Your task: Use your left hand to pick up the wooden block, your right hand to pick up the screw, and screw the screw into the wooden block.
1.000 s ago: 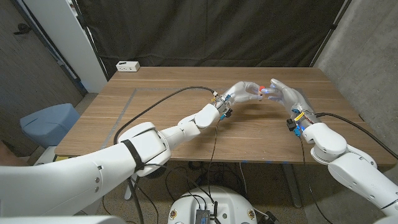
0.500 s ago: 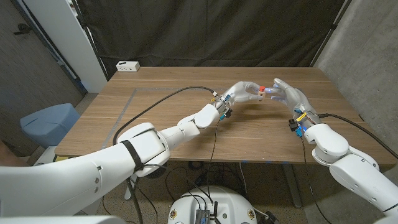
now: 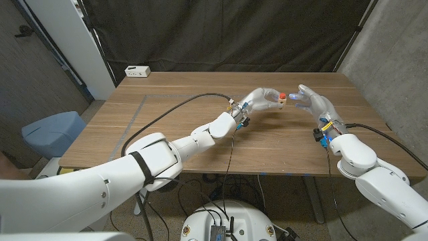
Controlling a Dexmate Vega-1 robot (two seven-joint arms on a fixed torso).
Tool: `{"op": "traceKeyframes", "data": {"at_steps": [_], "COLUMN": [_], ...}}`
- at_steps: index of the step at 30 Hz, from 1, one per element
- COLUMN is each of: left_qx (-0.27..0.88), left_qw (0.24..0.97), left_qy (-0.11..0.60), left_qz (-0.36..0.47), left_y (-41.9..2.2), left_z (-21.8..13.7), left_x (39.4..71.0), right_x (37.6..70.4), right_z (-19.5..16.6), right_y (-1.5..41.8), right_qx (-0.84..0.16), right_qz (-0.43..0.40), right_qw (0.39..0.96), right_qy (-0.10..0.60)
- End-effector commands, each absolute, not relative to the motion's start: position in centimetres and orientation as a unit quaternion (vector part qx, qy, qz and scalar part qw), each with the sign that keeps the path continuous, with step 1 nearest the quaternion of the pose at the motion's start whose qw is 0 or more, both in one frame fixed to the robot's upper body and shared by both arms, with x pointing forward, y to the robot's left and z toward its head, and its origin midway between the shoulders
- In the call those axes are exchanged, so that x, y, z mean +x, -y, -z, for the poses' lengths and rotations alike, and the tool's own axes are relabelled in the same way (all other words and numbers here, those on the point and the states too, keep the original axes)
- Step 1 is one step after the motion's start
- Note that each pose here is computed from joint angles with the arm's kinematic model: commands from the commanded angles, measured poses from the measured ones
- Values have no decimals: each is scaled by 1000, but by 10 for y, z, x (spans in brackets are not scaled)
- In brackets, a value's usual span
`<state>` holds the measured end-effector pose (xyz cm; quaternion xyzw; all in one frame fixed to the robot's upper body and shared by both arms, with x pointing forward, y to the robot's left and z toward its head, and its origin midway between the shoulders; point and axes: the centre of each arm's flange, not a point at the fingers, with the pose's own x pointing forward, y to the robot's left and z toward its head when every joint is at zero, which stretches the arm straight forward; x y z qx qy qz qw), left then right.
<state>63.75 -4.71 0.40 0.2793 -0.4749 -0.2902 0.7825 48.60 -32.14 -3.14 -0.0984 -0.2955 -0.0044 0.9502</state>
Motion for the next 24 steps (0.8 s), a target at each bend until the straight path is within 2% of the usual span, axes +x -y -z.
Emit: {"op": "traceKeyframes", "data": {"at_steps": [1,24], "left_qx": [278,274], "left_qw": [781,779], "left_qy": [478,482], "left_qz": [290,291], "left_y": [47,45], "left_z": [-3,1], "left_x": [636,632], "right_x": [493,499], "right_z": [28,20], "right_y": [324,314], "right_qx": [-100,-117], "right_qz": [-4,-37], "right_qw": [949,946], "right_qy": [299,300]}}
